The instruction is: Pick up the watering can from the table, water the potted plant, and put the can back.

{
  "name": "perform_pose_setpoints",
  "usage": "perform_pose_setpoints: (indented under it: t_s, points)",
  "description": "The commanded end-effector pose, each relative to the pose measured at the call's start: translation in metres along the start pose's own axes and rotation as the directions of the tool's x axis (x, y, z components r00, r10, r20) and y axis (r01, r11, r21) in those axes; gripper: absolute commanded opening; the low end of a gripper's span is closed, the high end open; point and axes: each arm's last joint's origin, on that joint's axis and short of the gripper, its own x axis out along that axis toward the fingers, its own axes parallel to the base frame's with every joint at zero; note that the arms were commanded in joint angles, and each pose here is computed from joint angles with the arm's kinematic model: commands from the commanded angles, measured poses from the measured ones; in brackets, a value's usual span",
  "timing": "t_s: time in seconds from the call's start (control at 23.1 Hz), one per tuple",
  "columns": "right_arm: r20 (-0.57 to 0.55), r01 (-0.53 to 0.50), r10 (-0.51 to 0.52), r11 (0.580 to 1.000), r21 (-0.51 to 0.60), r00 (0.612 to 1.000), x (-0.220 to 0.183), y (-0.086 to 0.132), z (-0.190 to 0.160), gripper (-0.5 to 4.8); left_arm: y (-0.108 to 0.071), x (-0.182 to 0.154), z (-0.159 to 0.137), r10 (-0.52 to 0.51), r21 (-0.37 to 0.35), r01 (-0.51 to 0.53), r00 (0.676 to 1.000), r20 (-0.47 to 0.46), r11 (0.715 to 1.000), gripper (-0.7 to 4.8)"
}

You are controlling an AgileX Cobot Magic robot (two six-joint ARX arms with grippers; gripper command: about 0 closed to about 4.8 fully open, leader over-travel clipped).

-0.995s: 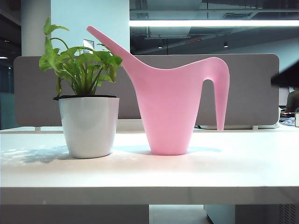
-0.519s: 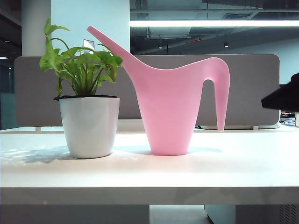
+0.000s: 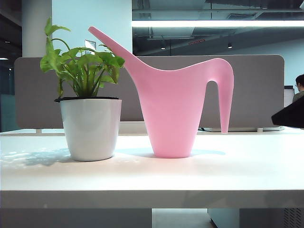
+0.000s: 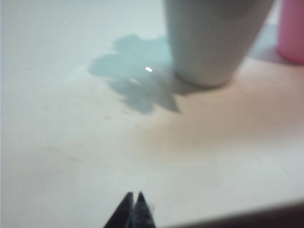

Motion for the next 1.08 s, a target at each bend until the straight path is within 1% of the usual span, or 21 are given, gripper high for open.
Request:
perform_pose_setpoints:
  t_s: [0.04,0.09,0.13,0.17,0.39,0.69,1.08]
  points:
    - [-0.048,-0.051,0.050,0.999,-0.010,0.998,0.0001,0.0018,-0.0066,-0.06,0.0106,0.0024,0.0021,0.109,-0.030,-0.107,0.991,0.079,0.994,0.03]
    - [-0.055,-0.050,0.049,0.999,-0.012,0.997,0.0000,0.0017,-0.0073,-0.06,0.0128,0.0030,0.0021,0.136,-0.035,-0.133,0.986,0.096,0.990,0.03]
    - [-0.058,-0.047,0.046,0.999,-0.012,0.997,0.0000,0.0016,-0.0075,-0.06,0.0151,0.0057,0.0008,0.161,-0.037,-0.157,0.977,0.142,0.987,0.03]
    - [-0.058,-0.047,0.046,0.999,-0.012,0.997,0.0000,0.0016,-0.0075,-0.06,0.0152,0.0054,0.0018,0.163,-0.039,-0.159,0.976,0.147,0.987,0.03]
    - [-0.066,-0.022,0.021,1.000,-0.016,0.998,0.0000,0.0008,-0.0084,-0.06,0.0145,0.0055,0.0018,0.153,-0.036,-0.149,0.977,0.147,0.988,0.03]
    - [-0.144,-0.017,0.011,0.999,-0.036,0.990,-0.0008,0.0002,-0.0161,-0.05,0.0146,0.0055,0.0018,0.151,-0.036,-0.147,0.977,0.147,0.988,0.03]
    - [-0.146,-0.017,0.012,0.999,-0.036,0.989,-0.0009,0.0002,-0.0163,-0.05,0.0146,0.0055,0.0018,0.151,-0.036,-0.147,0.977,0.147,0.988,0.03]
